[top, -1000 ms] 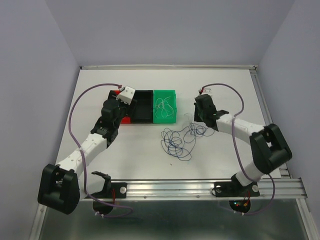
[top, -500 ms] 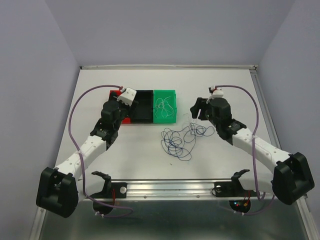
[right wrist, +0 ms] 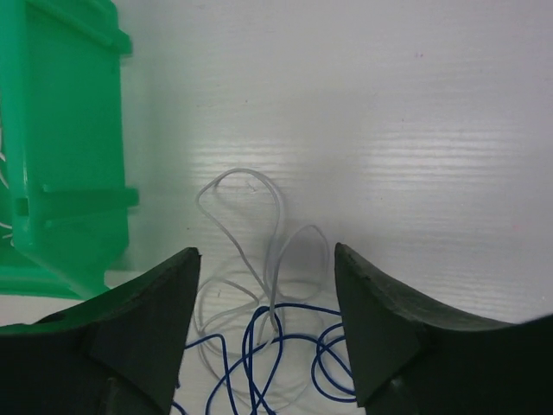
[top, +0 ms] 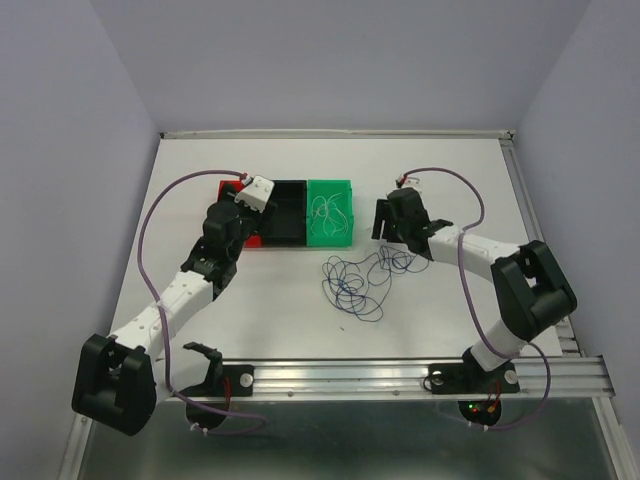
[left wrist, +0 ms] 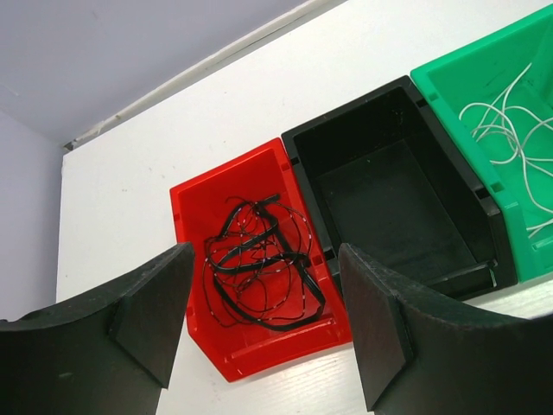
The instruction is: Untangle the cables
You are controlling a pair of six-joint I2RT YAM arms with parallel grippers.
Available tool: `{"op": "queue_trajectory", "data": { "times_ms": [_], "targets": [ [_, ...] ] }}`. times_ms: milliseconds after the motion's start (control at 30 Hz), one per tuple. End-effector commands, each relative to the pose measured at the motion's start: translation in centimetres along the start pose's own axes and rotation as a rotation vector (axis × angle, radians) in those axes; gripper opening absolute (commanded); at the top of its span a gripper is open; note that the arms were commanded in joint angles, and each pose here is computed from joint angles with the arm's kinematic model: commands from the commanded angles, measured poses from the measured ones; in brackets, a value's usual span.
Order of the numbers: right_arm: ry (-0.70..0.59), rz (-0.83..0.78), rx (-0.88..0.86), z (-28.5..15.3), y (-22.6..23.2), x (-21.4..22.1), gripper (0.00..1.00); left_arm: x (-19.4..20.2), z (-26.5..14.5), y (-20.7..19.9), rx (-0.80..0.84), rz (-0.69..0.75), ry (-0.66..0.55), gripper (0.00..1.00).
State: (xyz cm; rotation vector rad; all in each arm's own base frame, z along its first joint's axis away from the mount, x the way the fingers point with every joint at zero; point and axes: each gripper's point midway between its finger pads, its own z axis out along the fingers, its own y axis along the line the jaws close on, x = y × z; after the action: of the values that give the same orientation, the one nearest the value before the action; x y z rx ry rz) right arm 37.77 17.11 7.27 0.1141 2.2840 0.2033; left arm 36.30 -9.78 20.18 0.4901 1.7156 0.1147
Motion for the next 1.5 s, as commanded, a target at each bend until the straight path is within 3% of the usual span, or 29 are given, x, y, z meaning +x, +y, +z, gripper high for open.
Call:
{"op": "queue_trajectory", "data": {
  "times_ms": [0,33,67,267,467,600,767,967,1033,1100,1200,1467],
  "targets": [
    [-0.063,0.049,0.040,0.4,0.3,-3.1,0.63,-1.3,-0.2,0.3,-0.016,-0.001,-0.050,0.79],
    [-0.065,0.051,0.043,0.5,0.3,-3.2,0.56,-1.2,-0.2,0.2,-0.010,0.003,-0.049,0.79],
    [-0.067,0.054,0.047,0.6,0.3,-3.3,0.41,-1.3,-0.2,0.2,-0.013,0.000,-0.051,0.79],
    [-0.067,0.040,-0.006,0.0,1.2,-3.7,0.01,-1.6,-0.6,0.2,-0.007,0.001,-0.064,0.79],
    [-0.167,0.075,-0.096,-4.2,1.7,-5.6,0.01,-1.7,-0.6,-0.1,0.010,0.004,-0.065,0.79],
    [-0.332,0.119,-0.296,-10.4,3.7,-9.0,0.00,-1.9,-0.8,-0.9,0.045,-0.001,-0.072,0.79],
    [-0.527,0.133,-0.557,-18.7,6.3,-12.9,0.01,-5.1,-1.8,-3.8,0.217,-0.013,-0.158,0.79],
    [-0.702,0.132,-0.840,-27.8,9.0,-16.5,0.01,-12.4,-4.5,-8.6,0.560,-0.047,-0.358,0.99],
    [-0.737,0.129,-0.879,-29.6,9.5,-17.8,0.01,-14.8,-5.2,-10.5,0.712,-0.056,-0.414,0.99],
    [-0.736,0.116,-0.899,-30.0,10.1,-18.4,0.01,-15.5,-4.6,-12.0,0.799,-0.109,-0.405,0.99],
    [-0.762,0.111,-0.925,-31.5,10.6,-19.7,0.01,-18.3,-4.2,-13.4,0.905,-0.118,-0.494,0.99],
    [-0.812,0.088,-0.963,-33.3,10.4,-19.6,0.01,-16.0,-3.9,-19.9,1.083,-0.175,-0.490,0.99]
  ]
}}
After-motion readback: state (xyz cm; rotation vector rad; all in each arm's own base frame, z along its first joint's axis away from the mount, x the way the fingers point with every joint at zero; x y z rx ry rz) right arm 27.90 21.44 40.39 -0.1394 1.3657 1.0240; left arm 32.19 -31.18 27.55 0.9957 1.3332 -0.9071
